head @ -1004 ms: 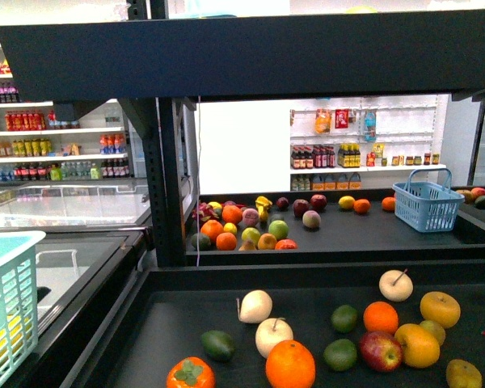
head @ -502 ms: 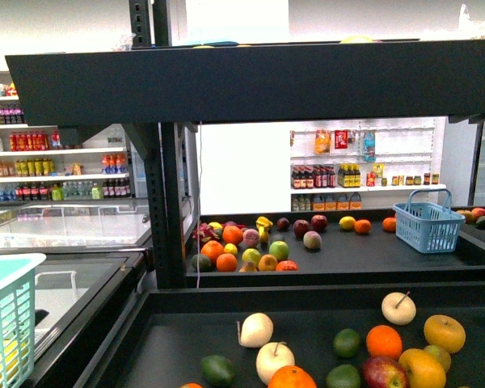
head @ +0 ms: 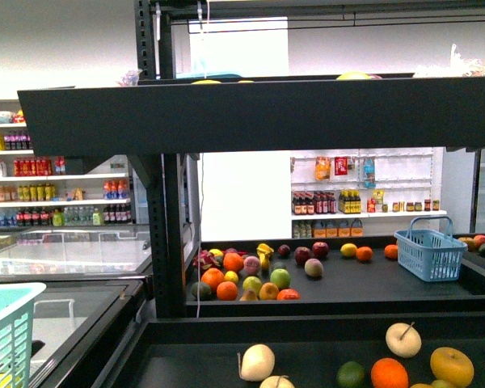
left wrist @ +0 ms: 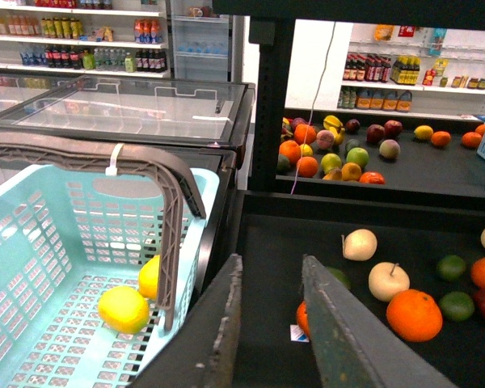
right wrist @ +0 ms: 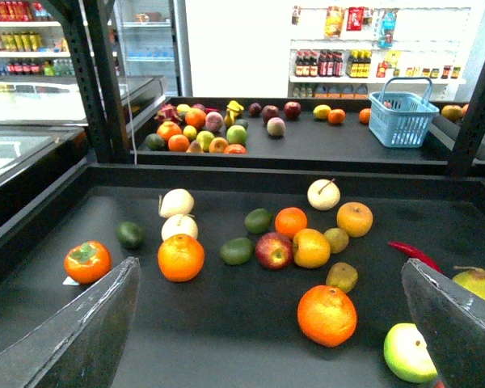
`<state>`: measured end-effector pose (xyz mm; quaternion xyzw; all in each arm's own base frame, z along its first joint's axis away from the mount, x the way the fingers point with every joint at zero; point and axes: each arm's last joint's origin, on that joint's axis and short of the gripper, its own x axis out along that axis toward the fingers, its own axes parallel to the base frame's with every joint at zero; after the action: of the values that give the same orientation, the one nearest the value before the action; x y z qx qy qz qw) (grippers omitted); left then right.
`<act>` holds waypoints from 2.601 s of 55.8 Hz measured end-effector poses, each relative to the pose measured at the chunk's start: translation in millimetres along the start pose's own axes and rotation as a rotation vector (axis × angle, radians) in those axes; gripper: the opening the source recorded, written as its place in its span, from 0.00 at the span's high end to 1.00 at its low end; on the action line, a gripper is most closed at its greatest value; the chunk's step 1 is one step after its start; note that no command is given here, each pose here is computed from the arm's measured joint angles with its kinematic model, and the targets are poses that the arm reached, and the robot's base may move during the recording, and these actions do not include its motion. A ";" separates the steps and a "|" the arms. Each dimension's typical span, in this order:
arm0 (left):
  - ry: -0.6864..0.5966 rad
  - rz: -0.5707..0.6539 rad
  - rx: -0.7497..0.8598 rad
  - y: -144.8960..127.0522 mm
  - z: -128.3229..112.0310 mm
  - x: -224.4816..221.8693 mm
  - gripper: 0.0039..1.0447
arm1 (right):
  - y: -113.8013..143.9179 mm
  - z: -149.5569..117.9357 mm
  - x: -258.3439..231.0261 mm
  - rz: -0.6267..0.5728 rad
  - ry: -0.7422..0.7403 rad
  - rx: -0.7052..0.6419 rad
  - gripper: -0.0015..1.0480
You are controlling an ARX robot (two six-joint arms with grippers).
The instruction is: Pick lemon from shelf
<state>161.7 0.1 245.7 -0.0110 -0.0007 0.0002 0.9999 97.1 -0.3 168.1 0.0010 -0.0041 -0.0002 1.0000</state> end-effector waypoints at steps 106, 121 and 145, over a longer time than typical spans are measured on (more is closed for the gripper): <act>-0.007 0.000 0.011 1.7 -78.0 -64.5 0.16 | 0.0 0.0 0.0 0.000 0.000 0.000 0.07; -0.007 0.000 0.013 1.7 -78.0 -64.5 0.08 | 0.0 0.0 0.0 0.000 0.000 0.000 0.07; -0.007 0.001 0.013 1.7 -78.0 -64.5 0.08 | 0.0 0.0 0.0 0.000 0.000 0.000 0.07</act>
<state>97.3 0.1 167.7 -0.0043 -0.0043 0.0006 1.0000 97.1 -0.3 168.1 0.0010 -0.0041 -0.0002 1.0000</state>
